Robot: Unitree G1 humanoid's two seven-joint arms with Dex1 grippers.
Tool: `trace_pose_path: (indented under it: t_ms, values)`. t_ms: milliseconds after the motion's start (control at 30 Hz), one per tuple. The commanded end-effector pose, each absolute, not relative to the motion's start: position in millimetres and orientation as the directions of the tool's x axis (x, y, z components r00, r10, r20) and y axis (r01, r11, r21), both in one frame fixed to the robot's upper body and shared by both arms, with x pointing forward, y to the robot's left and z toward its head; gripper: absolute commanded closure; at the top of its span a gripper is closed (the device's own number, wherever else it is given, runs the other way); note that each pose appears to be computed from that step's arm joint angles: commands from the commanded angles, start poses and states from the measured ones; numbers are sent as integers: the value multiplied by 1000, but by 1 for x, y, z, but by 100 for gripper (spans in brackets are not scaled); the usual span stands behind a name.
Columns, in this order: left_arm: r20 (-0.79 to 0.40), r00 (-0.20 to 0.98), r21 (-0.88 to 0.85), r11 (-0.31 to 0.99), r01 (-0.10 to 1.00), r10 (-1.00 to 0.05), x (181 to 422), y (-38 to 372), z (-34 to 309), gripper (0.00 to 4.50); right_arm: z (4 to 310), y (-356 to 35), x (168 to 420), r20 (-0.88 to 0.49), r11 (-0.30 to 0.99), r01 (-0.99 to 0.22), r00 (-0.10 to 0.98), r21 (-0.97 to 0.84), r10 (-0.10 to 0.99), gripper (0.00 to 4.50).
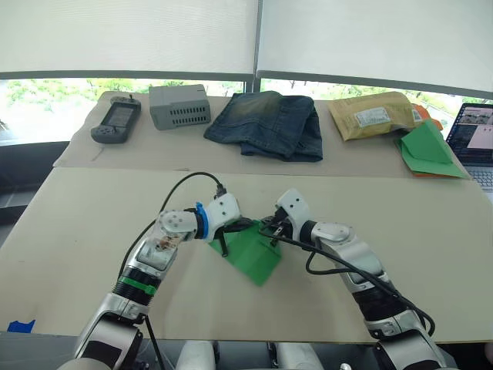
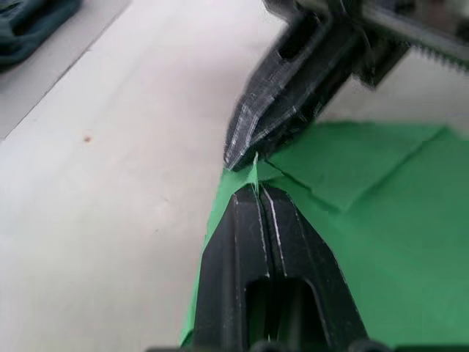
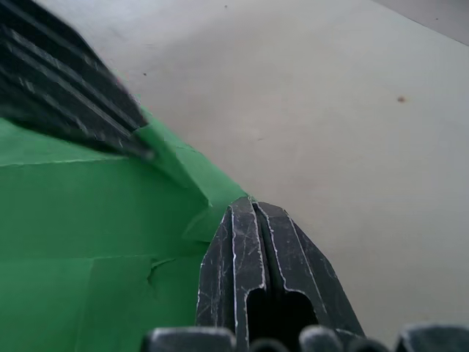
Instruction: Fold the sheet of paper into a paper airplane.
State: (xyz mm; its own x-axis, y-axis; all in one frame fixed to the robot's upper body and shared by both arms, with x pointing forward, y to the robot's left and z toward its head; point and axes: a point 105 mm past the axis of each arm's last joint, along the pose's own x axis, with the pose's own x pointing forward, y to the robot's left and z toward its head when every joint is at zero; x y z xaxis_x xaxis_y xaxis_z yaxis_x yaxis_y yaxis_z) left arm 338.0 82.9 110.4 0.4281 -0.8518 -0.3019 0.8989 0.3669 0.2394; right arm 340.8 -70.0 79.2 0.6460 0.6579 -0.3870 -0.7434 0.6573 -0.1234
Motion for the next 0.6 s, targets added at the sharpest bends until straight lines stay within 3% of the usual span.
trace_pose_path:
  t_ms: [33, 233, 600]
  values:
    - [-246, 441, 251, 383, 889, -863, 340, 84, 133, 447, 66, -69, 339, -422, 655, -749, 629, -103, 653, 450]
    - [-280, 406, 259, 339, 904, -870, 333, 71, 118, 447, 67, -62, 338, -418, 639, -762, 616, -101, 668, 450]
    - [-208, 466, 59, 464, 884, -860, 348, 73, 124, 447, 57, -63, 332, -445, 637, -763, 610, -107, 656, 450]
